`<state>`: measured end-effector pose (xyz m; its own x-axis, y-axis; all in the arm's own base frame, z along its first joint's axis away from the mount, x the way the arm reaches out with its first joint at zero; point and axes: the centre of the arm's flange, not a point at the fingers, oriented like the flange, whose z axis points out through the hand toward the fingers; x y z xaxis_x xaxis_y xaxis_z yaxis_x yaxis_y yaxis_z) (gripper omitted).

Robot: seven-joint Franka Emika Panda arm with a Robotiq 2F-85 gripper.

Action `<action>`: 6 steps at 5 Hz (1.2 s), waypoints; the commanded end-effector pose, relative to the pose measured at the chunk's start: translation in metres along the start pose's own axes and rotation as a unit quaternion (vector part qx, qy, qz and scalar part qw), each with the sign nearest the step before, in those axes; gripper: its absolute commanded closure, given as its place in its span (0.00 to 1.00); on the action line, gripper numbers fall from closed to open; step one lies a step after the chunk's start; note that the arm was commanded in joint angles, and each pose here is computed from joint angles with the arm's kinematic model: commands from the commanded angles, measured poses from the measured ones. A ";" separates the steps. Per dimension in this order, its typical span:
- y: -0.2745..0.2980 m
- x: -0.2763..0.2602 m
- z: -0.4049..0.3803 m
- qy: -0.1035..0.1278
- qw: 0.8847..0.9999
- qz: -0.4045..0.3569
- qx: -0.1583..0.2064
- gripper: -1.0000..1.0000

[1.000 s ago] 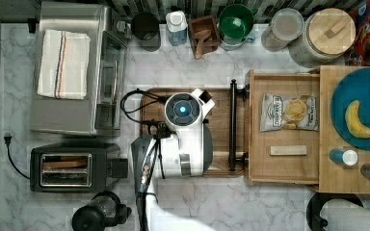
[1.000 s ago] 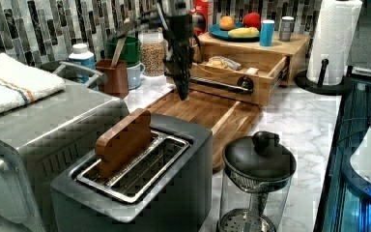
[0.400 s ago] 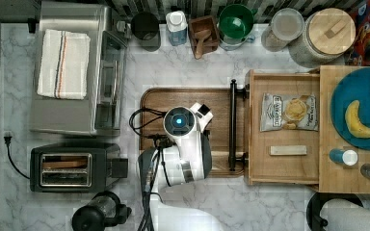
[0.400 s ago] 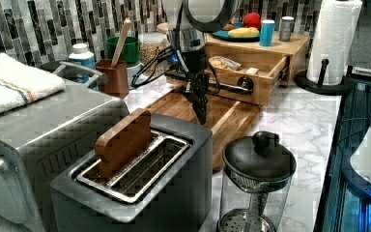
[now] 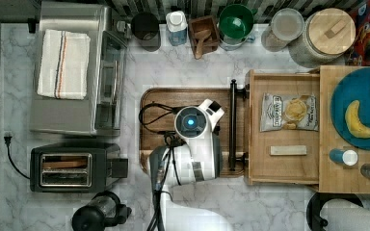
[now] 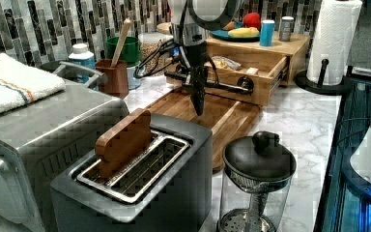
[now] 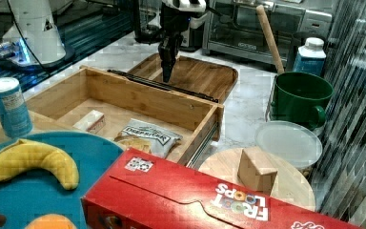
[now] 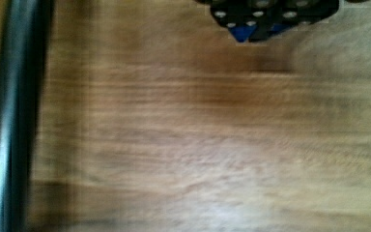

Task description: Close the drawer.

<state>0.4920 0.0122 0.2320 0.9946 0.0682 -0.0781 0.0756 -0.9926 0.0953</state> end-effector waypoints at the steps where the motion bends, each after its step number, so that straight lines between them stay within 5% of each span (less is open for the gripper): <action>1: 0.089 0.019 -0.047 0.087 0.996 0.010 -0.002 1.00; 3: 0.129 0.012 -0.051 0.089 0.996 0.024 -0.007 1.00; 4: 0.160 0.008 -0.044 0.120 0.992 0.040 -0.015 1.00; 6: 0.262 -0.005 -0.025 0.143 0.989 0.004 -0.039 1.00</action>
<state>0.4916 -0.1324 0.2458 0.9855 0.1665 0.0340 0.1642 -0.9845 0.0614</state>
